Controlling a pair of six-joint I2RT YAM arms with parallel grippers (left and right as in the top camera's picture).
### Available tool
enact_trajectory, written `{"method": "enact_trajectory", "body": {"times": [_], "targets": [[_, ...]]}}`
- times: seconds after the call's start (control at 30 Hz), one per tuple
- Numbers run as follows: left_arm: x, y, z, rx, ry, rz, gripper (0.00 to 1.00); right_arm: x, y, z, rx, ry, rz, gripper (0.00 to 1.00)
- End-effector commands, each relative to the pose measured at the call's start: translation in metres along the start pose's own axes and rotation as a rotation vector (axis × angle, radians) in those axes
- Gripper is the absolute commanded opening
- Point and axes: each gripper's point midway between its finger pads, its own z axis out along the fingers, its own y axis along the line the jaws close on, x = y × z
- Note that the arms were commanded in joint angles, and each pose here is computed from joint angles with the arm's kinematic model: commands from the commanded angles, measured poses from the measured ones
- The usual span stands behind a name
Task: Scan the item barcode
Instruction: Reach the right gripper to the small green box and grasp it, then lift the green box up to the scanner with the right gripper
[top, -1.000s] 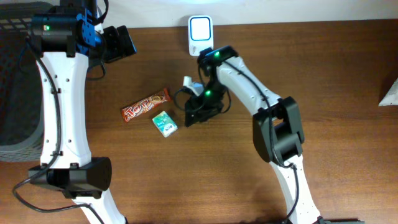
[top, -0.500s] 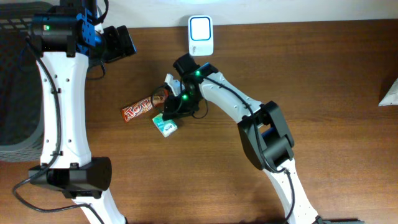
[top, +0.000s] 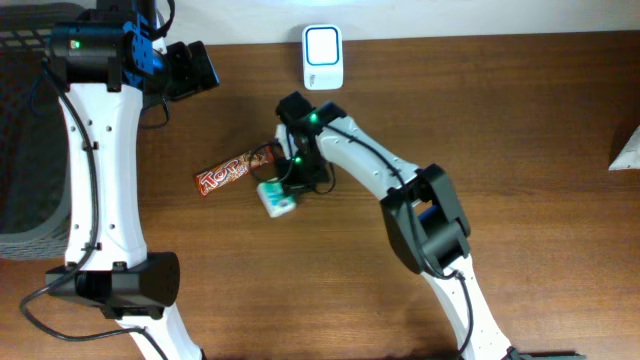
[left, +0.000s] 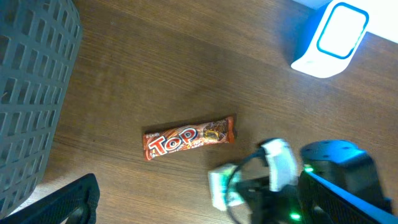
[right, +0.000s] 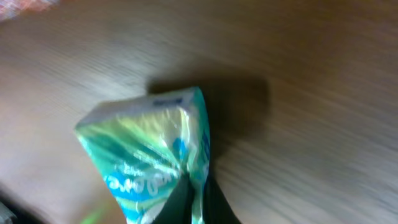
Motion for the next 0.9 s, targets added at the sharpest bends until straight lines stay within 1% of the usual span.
{"method": "enact_trajectory", "body": {"times": [0.0,0.03,0.07,0.1,0.13,0.17,0.27,0.4,0.47,0.5,0.53,0.63,0.73,0.87], "targets": [[-0.001,-0.001,0.001,-0.003,-0.003,0.019,0.99,-0.027,-0.104,-0.069,0.381,-0.145,0.146,0.04],[-0.001,-0.001,0.001,-0.003,-0.003,0.019,0.99,-0.027,-0.120,-0.089,0.432,-0.160,0.164,0.04],[-0.001,-0.001,0.001,-0.004,-0.004,0.019,0.99,-0.028,-0.134,-0.111,0.460,-0.177,0.183,0.11],[-0.001,-0.001,0.001,-0.003,-0.003,0.019,0.99,-0.029,-0.140,-0.124,0.463,-0.181,0.178,0.34],[-0.001,-0.001,0.001,-0.003,-0.003,0.019,0.99,-0.029,-0.144,-0.132,0.465,-0.181,0.173,0.47],[-0.001,-0.001,0.001,-0.003,-0.003,0.019,0.99,-0.027,-0.149,-0.141,0.467,-0.174,0.168,0.62],[-0.001,-0.001,0.001,-0.003,-0.003,0.019,0.99,-0.025,-0.145,-0.140,0.471,-0.158,0.124,0.62],[-0.001,-0.001,0.001,-0.003,-0.003,0.019,0.99,-0.029,-0.116,-0.128,0.475,-0.168,0.038,0.60],[-0.001,-0.001,0.001,-0.003,-0.003,0.019,0.99,-0.032,-0.099,-0.121,0.472,-0.183,0.015,0.56],[-0.001,-0.001,0.001,-0.003,-0.003,0.019,0.99,-0.033,-0.090,-0.118,0.490,-0.204,0.034,0.51],[-0.001,-0.001,0.001,-0.003,-0.003,0.019,0.99,-0.033,-0.088,-0.117,0.530,-0.228,0.064,0.50],[-0.001,-0.001,0.001,-0.004,-0.004,0.019,0.99,-0.035,-0.091,-0.109,0.682,-0.287,0.106,0.50],[-0.001,-0.001,0.001,-0.003,-0.003,0.019,0.99,-0.029,-0.098,-0.088,0.763,-0.270,0.104,0.50],[-0.001,-0.001,0.001,-0.003,-0.003,0.019,0.99,-0.022,-0.114,-0.068,0.799,-0.230,0.122,0.50]]}}
